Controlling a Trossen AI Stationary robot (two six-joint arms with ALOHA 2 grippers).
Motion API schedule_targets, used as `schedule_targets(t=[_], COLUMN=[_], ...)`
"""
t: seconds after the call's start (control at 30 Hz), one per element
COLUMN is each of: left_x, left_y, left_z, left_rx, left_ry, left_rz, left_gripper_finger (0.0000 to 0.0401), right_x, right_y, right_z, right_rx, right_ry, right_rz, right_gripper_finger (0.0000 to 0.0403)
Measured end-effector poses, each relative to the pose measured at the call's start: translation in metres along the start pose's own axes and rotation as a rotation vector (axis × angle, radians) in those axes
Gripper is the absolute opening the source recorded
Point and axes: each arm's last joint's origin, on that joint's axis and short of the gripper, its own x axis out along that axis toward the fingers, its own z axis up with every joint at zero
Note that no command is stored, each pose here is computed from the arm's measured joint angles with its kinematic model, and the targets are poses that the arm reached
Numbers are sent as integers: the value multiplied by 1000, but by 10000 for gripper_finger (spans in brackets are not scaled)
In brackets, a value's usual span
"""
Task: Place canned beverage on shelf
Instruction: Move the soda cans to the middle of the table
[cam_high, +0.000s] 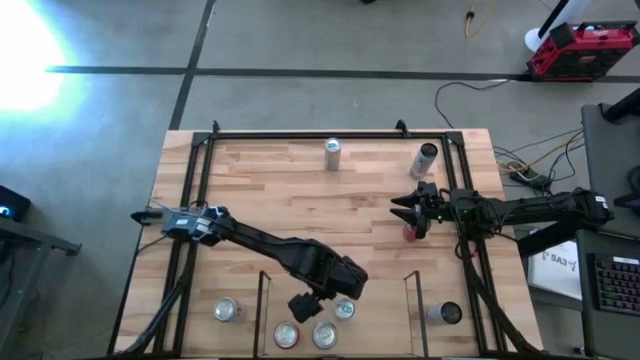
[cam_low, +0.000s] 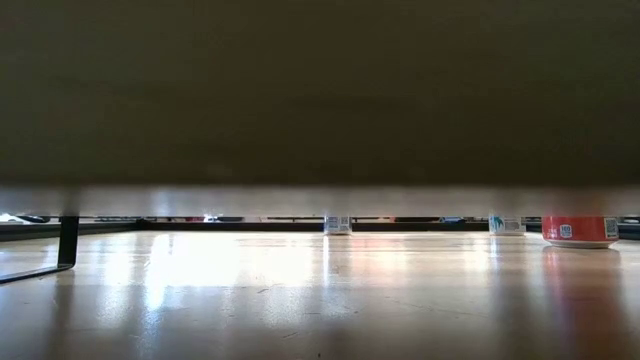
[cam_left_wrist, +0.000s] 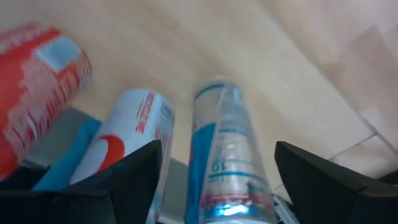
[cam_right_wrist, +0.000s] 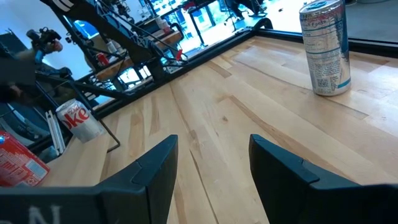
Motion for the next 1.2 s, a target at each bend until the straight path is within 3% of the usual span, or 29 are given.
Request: schedule_targets(t=[0.13,0.3,0.5,0.57,0.7,0.97,1.07,1.2], left_x=[-12,-27,-47,-51,-60,-85,-93,-103], left_y=[-1,-3,-2,0,5,29,43,64], left_z=[9,22,26,27,34,42,59,95], left_rx=[61,237,689,771,784,859,863,777], left_ry=[-63,-172,-201,-208,-251,-350,-408,-445], left_rz=[-22,-44,-67,-56,-6,-108,-105,-63], left_gripper_finger=[330,360,371,371,372,372,372,372], right_x=[0,0,0,0,0,0,0,0], right_y=[0,0,0,0,0,0,0,0], right_z=[0,0,0,0,0,0,0,0], right_rx=[0,0,0,0,0,0,0,0], right_ry=[0,0,0,0,0,0,0,-1], right_rz=[0,0,0,-1,0,0,-1,0], right_gripper_finger=[183,183,183,183,183,183,183,183])
